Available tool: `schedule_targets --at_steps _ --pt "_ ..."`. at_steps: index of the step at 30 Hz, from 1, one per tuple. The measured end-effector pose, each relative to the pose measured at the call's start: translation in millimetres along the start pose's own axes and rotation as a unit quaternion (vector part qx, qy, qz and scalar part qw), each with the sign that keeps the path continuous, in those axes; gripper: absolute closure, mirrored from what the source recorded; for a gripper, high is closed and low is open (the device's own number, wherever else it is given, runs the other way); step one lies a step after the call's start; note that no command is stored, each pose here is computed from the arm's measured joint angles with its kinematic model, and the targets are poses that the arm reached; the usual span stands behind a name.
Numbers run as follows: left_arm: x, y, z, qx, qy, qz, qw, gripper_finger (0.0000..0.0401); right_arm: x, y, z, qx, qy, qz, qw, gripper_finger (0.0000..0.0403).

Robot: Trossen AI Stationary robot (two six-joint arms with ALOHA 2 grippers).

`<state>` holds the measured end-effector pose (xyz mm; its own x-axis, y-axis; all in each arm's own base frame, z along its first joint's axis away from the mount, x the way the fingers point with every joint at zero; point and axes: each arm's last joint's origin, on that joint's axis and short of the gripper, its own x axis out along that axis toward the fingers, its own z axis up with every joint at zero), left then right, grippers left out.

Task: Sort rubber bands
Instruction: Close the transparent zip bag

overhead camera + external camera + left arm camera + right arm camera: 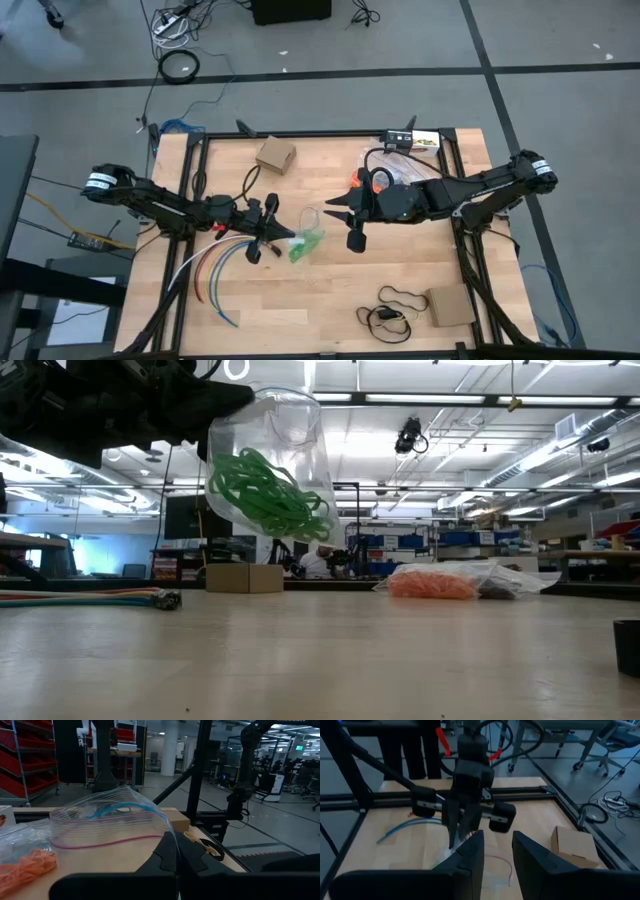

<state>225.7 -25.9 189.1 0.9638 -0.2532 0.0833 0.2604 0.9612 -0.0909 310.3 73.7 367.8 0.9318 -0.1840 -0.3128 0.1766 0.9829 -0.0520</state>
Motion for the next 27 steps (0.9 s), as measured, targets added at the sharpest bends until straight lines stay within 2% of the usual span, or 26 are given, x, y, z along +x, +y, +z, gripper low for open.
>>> schedule_targets --at_steps 7,19,27 --pt "0 0 0 -0.004 0.000 0.000 1.000 0.0401 0 0 3 0.007 -0.013 0.001 1.000 0.0312" --pt "0 0 0 -0.004 0.000 0.000 1.000 0.0401 1 -7 24 0.058 -0.115 -0.002 0.992 0.0312" --pt "0 0 0 -0.003 0.000 0.000 1.000 0.0401 -3 -10 40 0.094 -0.193 0.002 0.977 0.0312"
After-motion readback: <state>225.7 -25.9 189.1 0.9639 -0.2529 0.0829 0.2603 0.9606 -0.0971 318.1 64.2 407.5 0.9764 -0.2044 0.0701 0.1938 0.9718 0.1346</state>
